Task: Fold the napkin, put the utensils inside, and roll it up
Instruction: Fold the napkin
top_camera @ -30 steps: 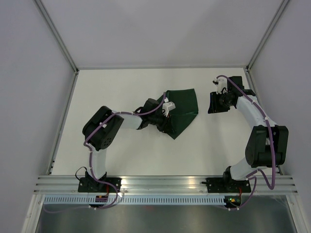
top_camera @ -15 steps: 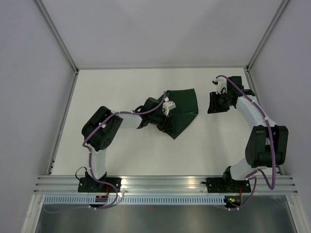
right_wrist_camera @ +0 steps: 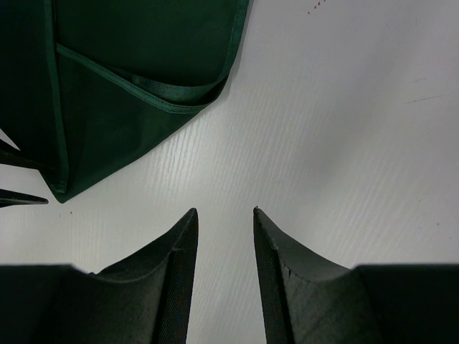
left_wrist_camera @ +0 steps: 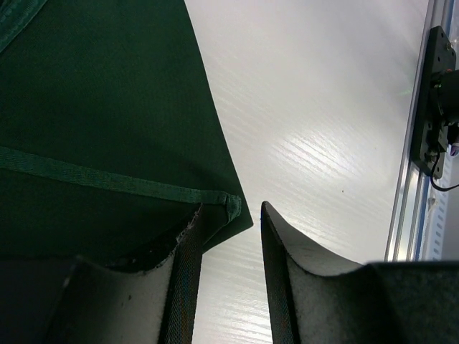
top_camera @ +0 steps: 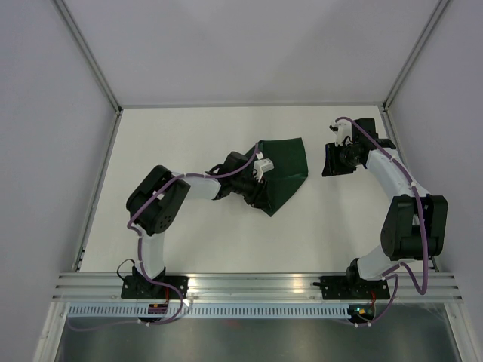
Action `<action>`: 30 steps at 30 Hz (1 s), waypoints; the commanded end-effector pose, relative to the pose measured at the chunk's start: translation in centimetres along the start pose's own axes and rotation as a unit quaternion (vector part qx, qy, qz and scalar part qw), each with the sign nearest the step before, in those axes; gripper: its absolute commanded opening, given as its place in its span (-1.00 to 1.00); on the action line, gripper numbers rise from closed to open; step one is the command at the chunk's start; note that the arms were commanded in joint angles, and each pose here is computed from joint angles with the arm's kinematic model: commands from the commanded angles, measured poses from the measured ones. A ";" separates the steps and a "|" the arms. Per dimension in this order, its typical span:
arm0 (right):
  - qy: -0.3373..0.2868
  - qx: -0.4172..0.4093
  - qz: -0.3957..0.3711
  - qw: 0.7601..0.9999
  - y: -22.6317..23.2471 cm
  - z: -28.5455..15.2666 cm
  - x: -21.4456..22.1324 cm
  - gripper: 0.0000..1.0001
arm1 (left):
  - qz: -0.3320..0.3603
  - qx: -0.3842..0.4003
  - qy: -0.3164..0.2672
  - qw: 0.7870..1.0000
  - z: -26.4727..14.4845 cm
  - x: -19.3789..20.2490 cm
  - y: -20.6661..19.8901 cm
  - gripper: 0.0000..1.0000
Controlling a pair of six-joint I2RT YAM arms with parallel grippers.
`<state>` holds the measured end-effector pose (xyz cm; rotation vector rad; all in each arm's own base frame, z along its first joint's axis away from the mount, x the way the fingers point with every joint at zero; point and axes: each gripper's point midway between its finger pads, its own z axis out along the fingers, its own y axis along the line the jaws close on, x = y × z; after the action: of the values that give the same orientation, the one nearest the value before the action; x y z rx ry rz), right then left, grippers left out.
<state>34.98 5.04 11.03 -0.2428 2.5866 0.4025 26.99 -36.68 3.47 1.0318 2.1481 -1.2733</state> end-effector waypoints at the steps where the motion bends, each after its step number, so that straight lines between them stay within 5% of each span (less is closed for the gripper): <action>1: -0.010 0.010 -0.007 1.000 -0.3 0.0 -0.6 -0.15 | 0.051 0.021 -0.035 0.998 -0.9 -2.9 -2.0 -0.16; 12: 0.006 0.010 -0.020 1.000 0.7 1.2 -0.2 -0.15 | 0.051 -0.099 -0.135 0.985 -5.2 -10.2 0.0 -0.08; 20: 0.037 0.016 -0.011 0.999 0.6 3.2 0.1 -0.17 | -0.052 -0.282 -0.214 0.934 -13.0 -13.3 7.9 -0.22; 30: 0.074 0.024 0.001 0.997 1.7 6.9 1.6 -0.21 | -0.137 -0.393 -0.178 0.892 -16.5 -11.8 15.7 -0.53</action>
<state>35.08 8.00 4.81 -0.2971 2.7581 0.3823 46.04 -23.22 12.75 0.2295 2.1342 -0.5740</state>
